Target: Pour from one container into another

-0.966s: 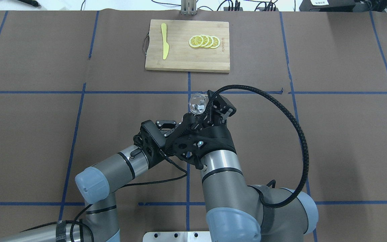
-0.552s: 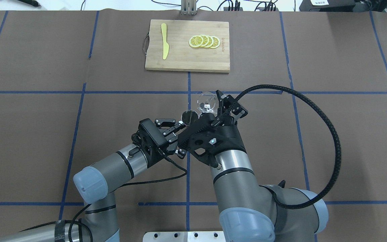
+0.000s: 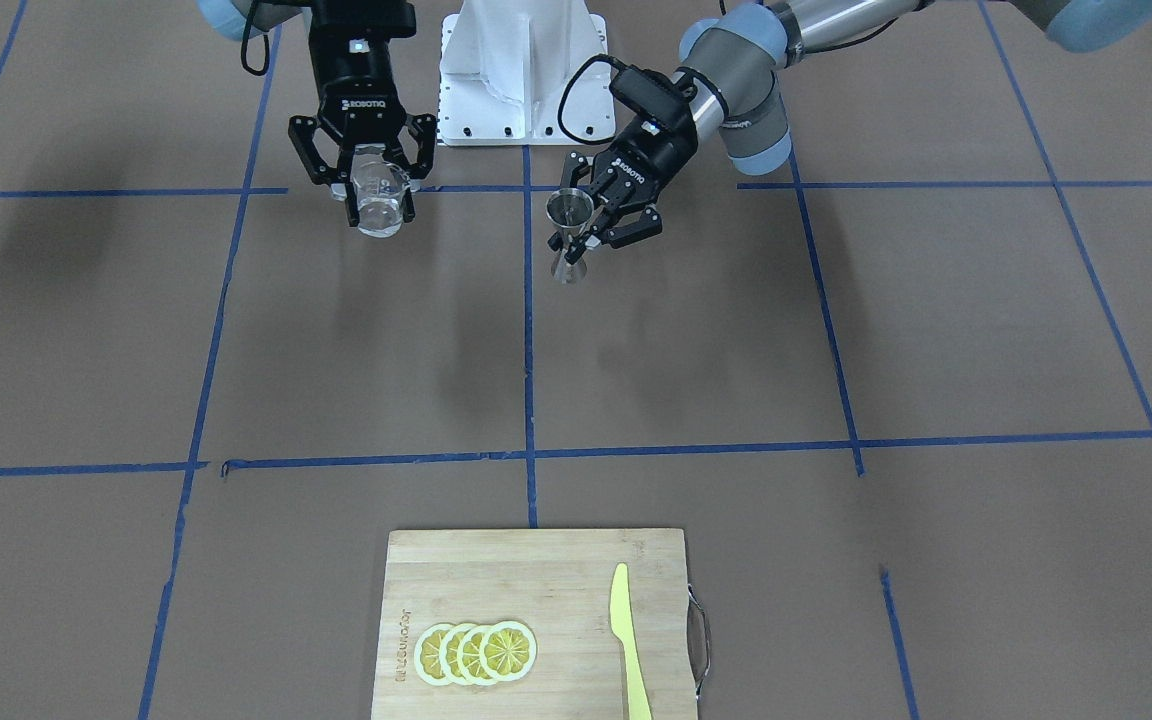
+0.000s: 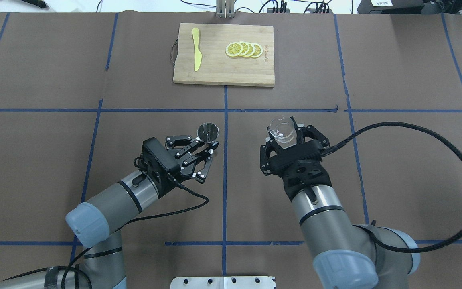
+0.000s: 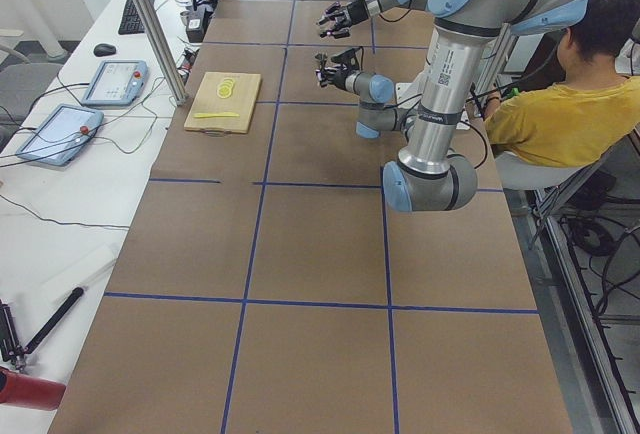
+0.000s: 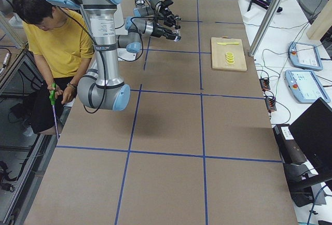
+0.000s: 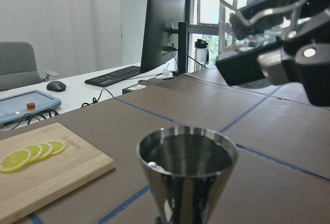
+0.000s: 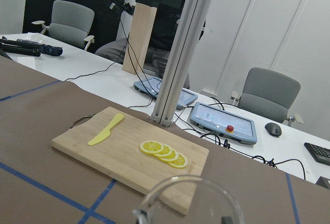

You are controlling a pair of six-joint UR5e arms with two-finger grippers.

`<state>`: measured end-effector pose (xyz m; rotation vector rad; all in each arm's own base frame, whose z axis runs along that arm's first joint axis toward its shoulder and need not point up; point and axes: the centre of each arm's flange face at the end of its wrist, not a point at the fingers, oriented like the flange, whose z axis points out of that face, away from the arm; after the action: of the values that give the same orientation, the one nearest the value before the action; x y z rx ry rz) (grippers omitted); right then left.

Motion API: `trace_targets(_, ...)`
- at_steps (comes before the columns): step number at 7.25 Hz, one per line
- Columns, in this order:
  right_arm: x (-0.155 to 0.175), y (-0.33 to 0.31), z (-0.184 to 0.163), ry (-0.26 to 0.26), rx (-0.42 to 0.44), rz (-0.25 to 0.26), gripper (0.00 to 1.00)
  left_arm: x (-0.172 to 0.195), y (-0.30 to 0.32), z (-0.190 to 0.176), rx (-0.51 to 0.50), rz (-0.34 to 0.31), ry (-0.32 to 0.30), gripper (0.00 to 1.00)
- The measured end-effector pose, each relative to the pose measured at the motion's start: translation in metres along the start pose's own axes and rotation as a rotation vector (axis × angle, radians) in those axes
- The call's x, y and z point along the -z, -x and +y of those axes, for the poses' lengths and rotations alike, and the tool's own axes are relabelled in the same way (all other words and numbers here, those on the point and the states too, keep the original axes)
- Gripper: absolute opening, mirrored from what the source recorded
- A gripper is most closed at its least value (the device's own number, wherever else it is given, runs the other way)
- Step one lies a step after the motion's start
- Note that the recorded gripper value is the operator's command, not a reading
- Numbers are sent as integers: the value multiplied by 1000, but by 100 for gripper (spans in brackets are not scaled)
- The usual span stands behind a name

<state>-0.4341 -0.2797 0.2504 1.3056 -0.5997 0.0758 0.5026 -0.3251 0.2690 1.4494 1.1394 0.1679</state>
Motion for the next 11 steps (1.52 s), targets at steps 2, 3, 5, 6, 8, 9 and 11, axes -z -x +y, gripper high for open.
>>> trace_targets(2,2,-28,25,3,-94,3,0,37,37,17,64,-71,-10,0)
trace_targets(3,3,-35,33,9,-141,8,0,64,63,33,81,-102,-23,0)
trace_targets(5,3,-48,45,21,-197,20,0,122,117,61,86,-181,-51,0)
trace_targets(6,3,-51,48,25,-205,23,0,153,144,74,74,-221,-51,0)
trace_targets(8,3,-53,50,28,-209,25,0,211,192,92,45,-305,-50,0)
trace_targets(9,3,-53,50,28,-209,24,0,239,218,106,32,-354,-43,0)
trace_targets(11,3,-53,49,27,-212,23,0,277,257,134,7,-441,-26,0)
